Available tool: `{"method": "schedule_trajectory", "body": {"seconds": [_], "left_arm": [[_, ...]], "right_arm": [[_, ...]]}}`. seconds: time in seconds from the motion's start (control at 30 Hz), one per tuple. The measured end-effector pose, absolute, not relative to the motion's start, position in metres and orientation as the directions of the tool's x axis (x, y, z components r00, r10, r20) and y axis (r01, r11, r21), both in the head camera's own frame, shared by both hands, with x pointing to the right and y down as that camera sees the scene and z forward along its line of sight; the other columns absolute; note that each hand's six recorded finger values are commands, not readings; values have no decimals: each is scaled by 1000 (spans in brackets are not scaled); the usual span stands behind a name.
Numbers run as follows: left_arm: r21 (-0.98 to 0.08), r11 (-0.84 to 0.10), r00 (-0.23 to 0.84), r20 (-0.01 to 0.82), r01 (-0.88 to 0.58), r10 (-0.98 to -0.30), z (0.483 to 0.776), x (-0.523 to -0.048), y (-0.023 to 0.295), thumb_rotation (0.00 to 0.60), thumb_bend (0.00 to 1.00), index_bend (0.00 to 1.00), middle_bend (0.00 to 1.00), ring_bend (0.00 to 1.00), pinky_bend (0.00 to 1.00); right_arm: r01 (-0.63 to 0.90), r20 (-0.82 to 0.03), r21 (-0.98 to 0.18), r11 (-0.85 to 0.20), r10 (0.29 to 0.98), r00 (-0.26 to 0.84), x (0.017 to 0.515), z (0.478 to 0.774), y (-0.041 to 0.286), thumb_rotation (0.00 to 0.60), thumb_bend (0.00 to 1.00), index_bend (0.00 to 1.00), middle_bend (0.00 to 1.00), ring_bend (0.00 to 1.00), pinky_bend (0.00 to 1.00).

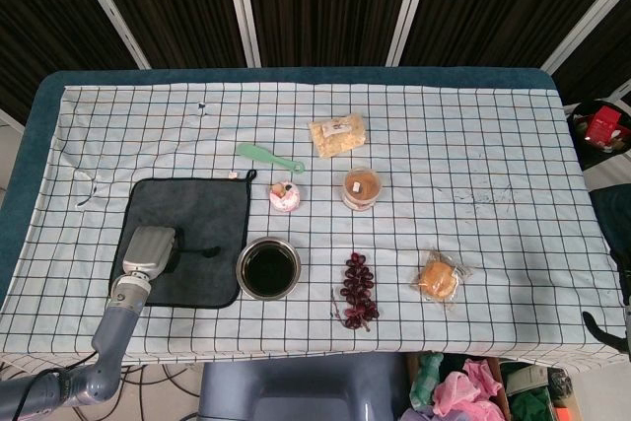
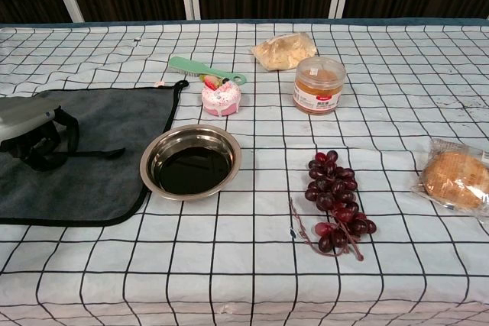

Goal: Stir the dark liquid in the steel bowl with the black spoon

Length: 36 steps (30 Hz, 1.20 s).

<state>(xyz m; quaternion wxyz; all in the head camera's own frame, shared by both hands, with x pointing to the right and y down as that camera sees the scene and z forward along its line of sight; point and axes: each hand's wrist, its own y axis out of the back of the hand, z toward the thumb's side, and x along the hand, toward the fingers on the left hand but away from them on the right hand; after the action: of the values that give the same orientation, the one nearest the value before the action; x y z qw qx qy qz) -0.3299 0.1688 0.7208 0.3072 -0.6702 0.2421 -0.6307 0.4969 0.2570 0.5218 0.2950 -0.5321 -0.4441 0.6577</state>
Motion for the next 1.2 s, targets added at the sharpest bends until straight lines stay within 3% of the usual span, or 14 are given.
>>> {"method": "schedule_trajectory", "body": {"seconds": [0.7, 1.2], "left_arm": [[-735, -677, 79, 677, 39, -732, 719, -331, 166, 600, 442, 584, 864, 893, 878], [-790, -613, 71, 611, -9, -789, 705, -332, 153, 600, 443, 607, 873, 905, 881]], "right_arm": [[84, -439, -898, -433, 860, -262, 497, 522, 257, 600, 227, 68, 12, 62, 212], [84, -436, -899, -430, 861, -262, 496, 521, 257, 600, 228, 68, 12, 62, 212]]}}
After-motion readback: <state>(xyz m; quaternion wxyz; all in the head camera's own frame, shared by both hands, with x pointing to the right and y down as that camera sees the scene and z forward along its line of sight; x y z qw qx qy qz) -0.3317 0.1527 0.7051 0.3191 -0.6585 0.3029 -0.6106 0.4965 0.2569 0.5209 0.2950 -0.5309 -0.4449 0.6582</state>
